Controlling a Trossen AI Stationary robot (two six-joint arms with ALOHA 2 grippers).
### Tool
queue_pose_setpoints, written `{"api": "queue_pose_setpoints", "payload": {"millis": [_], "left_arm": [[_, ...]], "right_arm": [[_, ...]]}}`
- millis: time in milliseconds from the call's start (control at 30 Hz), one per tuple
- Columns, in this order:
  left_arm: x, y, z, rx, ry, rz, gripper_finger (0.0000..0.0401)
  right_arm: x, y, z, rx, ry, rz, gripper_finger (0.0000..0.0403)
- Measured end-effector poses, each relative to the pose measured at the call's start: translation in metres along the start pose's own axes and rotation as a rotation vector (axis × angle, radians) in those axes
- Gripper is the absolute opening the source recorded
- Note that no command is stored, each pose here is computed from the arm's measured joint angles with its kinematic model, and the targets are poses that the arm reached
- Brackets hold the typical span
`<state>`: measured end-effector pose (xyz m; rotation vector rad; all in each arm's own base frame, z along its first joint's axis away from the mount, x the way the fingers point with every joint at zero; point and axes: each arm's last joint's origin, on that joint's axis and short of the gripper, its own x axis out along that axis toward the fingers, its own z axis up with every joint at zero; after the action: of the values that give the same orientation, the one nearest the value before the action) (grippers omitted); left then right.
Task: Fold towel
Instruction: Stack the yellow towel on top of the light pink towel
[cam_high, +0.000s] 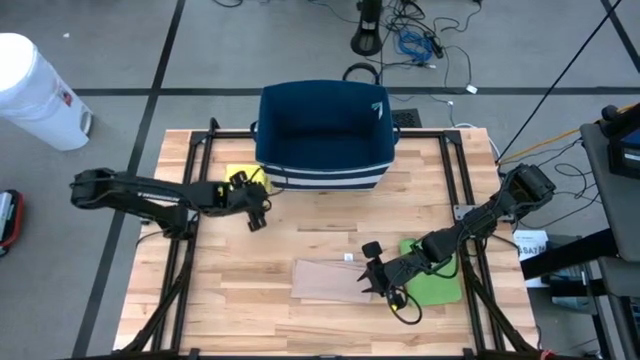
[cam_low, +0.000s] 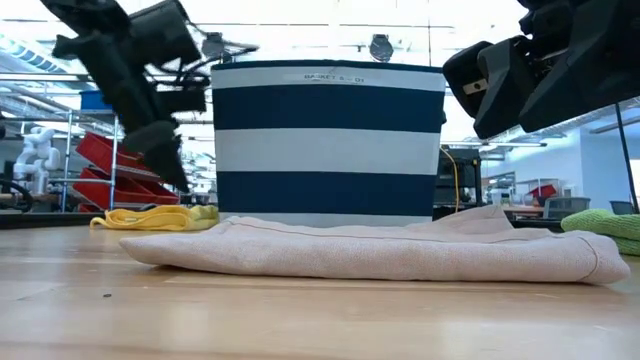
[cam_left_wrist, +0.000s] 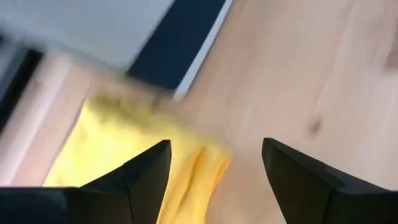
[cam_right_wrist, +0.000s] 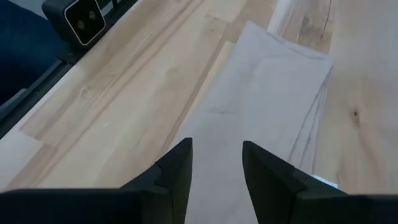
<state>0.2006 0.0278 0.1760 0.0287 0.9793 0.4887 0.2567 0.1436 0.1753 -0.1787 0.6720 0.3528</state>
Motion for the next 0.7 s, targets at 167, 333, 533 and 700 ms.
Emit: {"api": "queue_pose_setpoints", "payload": {"millis": [167, 333, 533, 700], "left_arm": [[0.011, 0.01, -0.016, -0.04, 0.086, -0.009, 0.0259], [0.019, 0.013, -0.017, -0.03, 0.07, -0.021, 0.0259], [0.028, 0.023, -0.018, -0.045, 0.11, -0.08, 0.0259], [0.042, 0.025, -0.021, -0.013, 0.153, -0.091, 0.0259]], "right_arm": [[0.0, 0.0, 0.001, -0.004, -0.012, -0.002, 0.013], [0.0, -0.002, 0.001, 0.002, -0.014, -0.026, 0.013], [0.0, -0.002, 0.001, 0.008, -0.011, -0.026, 0.013], [0.0, -0.002, 0.001, 0.022, -0.008, -0.026, 0.013]]}}
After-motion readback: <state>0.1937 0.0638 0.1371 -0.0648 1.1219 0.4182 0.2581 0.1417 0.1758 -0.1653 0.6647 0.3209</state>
